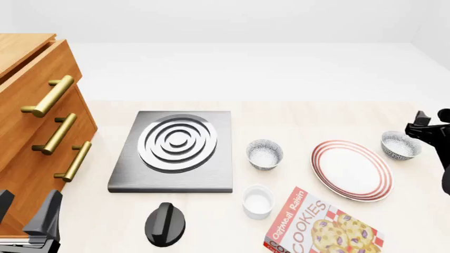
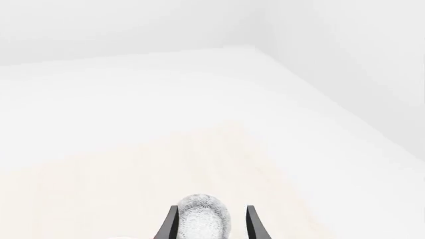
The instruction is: Pick the akita bowl next to the plate and place it on the plate.
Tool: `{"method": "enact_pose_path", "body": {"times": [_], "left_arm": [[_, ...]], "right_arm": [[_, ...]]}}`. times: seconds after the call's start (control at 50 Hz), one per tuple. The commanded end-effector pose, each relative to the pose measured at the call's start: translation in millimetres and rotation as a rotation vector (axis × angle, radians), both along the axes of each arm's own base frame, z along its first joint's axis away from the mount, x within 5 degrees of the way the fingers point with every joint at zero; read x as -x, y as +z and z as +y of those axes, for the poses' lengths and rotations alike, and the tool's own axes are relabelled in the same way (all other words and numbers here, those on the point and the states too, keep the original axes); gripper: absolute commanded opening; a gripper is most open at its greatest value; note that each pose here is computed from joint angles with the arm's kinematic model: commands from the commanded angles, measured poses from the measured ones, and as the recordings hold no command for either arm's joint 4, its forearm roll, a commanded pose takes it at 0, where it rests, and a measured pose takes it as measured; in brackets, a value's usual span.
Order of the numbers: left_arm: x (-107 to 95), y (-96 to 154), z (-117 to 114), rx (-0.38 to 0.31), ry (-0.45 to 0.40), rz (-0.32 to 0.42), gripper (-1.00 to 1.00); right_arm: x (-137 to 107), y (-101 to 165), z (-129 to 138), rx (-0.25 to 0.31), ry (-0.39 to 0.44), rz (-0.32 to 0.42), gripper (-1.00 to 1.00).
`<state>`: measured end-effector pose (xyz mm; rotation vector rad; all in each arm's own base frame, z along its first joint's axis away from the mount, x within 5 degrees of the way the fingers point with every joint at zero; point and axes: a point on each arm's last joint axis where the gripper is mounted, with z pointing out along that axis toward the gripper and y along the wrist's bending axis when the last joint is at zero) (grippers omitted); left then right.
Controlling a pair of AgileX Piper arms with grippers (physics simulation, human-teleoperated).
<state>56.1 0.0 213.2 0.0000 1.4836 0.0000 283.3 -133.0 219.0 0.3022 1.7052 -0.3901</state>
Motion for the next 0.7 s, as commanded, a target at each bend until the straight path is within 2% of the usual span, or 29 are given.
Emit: {"method": "enact_pose_path", "body": {"times": [0.02, 0.7], "left_arm": [[0, 0, 0, 0.0, 0.0, 0.0, 1.0], [0, 0, 0, 0.0, 0.0, 0.0, 1.0]], "right_arm": [[-2, -6, -6, -0.007, -0.014, 0.009, 1.0], [-14, -17, -18, -0.049, -0.037, 0.027, 1.0]]}}
